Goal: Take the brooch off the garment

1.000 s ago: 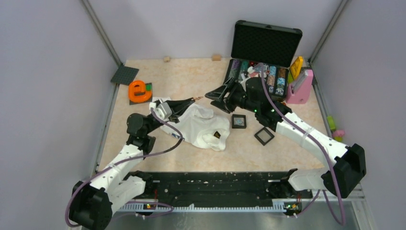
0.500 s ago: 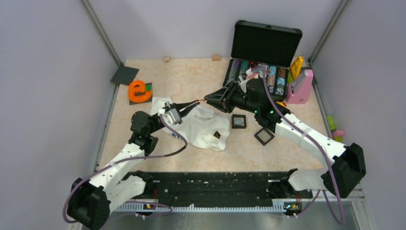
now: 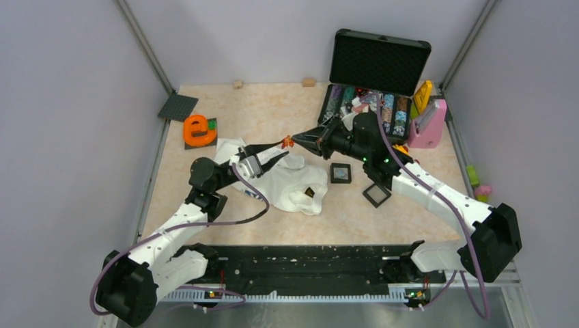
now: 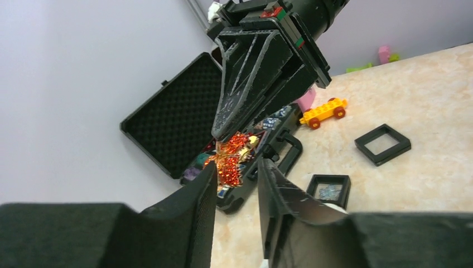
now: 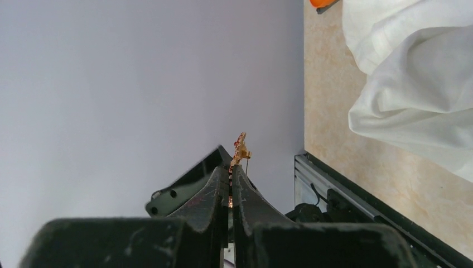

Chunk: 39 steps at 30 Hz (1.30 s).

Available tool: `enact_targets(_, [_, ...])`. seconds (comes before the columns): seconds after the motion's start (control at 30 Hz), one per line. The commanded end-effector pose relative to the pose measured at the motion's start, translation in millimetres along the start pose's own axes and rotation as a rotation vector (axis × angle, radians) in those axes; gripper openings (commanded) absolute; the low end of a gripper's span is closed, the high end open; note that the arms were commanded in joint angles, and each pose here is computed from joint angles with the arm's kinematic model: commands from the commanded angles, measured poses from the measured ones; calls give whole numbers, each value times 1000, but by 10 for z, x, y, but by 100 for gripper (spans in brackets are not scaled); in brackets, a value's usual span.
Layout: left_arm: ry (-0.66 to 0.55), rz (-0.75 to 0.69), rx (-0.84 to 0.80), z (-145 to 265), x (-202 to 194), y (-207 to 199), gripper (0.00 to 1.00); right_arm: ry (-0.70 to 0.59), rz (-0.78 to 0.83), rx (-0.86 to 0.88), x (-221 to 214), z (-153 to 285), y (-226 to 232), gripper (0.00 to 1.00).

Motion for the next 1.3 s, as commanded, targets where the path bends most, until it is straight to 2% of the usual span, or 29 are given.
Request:
enact_targets(0.0, [-44,29,-18,-58,102,15,51,-10,72,57,-15,41,61,0])
enact_targets(0.13, [-18,174,40,2,77,-58,92,-75,205,77,28,67,31,0])
enact_targets(0.23, [-14,291,108,49,81,-105,97,-103,322,125,46,106,-26,0])
enact_targets(0.3, [-14,362,133,80,84,-147,98,-106,390,165,40,141,-62,0])
enact_targets(0.37, [-11,374,119,102,74,-189,99,-92,463,214,21,177,-76,0])
enact_targets(0.63, [0,274,23,105,7,-262,99,52,653,350,-76,221,-127,0])
enact_targets(0.87, [-12,189,15,87,3,-245,99,170,652,393,-132,166,-186,0])
enact_targets(1.07, [-32,173,17,64,24,-220,98,194,622,388,-137,130,-230,0])
enact_targets(1.27, [-38,161,-3,44,20,-222,92,196,607,388,-135,115,-241,0])
Point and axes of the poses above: each gripper's point midway between its finger pads, its own z axis back along the fingers, its own y axis along the line the jaws close on, x = y × z, the point moved 10 cm from there along z, back along the fingers, and after that the axes turned 6 degrees about -z, right-handed, at the moved point
